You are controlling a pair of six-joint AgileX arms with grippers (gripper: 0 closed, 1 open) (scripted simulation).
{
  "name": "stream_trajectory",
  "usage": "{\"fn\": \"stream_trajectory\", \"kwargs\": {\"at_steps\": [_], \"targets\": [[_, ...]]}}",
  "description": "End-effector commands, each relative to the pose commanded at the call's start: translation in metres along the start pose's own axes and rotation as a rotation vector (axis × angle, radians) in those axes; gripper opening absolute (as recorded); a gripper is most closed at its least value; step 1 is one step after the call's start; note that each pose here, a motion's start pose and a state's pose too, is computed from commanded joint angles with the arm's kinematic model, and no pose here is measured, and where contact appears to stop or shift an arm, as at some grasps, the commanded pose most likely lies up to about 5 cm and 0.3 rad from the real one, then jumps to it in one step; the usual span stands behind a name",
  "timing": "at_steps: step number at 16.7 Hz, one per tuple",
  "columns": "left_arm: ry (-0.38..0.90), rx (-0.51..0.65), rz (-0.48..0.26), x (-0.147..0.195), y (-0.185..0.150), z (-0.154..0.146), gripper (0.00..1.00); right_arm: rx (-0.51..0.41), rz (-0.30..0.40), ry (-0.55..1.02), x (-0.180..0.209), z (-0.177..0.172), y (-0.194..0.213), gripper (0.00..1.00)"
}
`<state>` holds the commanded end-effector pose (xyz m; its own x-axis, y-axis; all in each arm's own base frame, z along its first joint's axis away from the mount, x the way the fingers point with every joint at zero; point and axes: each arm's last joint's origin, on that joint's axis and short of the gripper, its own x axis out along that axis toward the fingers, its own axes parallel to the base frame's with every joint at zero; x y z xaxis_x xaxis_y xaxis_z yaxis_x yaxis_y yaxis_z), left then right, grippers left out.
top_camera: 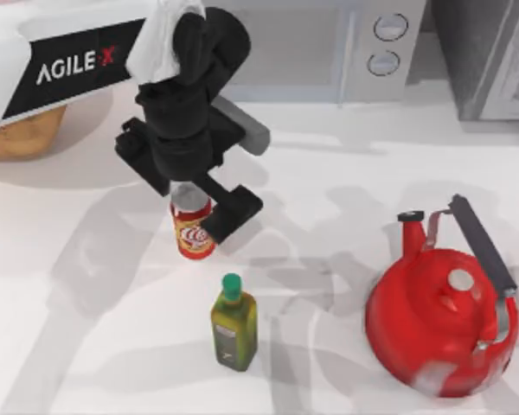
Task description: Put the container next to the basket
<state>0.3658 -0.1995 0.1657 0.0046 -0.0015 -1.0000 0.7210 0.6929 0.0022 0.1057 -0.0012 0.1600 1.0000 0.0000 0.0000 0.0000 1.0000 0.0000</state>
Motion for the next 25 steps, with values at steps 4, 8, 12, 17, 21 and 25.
{"fn": "stream_trajectory", "kwargs": {"at_steps": [4, 8, 12, 17, 21, 25], "targets": [[0.003, 0.0, -0.001, 0.006, -0.0003, -0.0006, 1.0, 0.0, 0.0, 0.0, 0.0, 0.0, 0.0, 1.0], [0.003, 0.0, -0.001, 0.006, -0.0003, -0.0006, 0.77, 0.0, 0.0, 0.0, 0.0, 0.0, 0.0, 1.0], [0.003, 0.0, -0.001, 0.006, -0.0003, -0.0006, 0.47, 0.0, 0.0, 0.0, 0.0, 0.0, 0.0, 1.0], [0.003, 0.0, -0.001, 0.006, -0.0003, -0.0006, 0.1, 0.0, 0.0, 0.0, 0.0, 0.0, 0.0, 1.0], [0.003, 0.0, -0.001, 0.006, -0.0003, -0.0006, 0.0, 0.0, 0.0, 0.0, 0.0, 0.0, 0.0, 1.0], [0.003, 0.0, -0.001, 0.006, -0.0003, -0.0006, 0.0, 0.0, 0.0, 0.0, 0.0, 0.0, 0.0, 1.0]]}}
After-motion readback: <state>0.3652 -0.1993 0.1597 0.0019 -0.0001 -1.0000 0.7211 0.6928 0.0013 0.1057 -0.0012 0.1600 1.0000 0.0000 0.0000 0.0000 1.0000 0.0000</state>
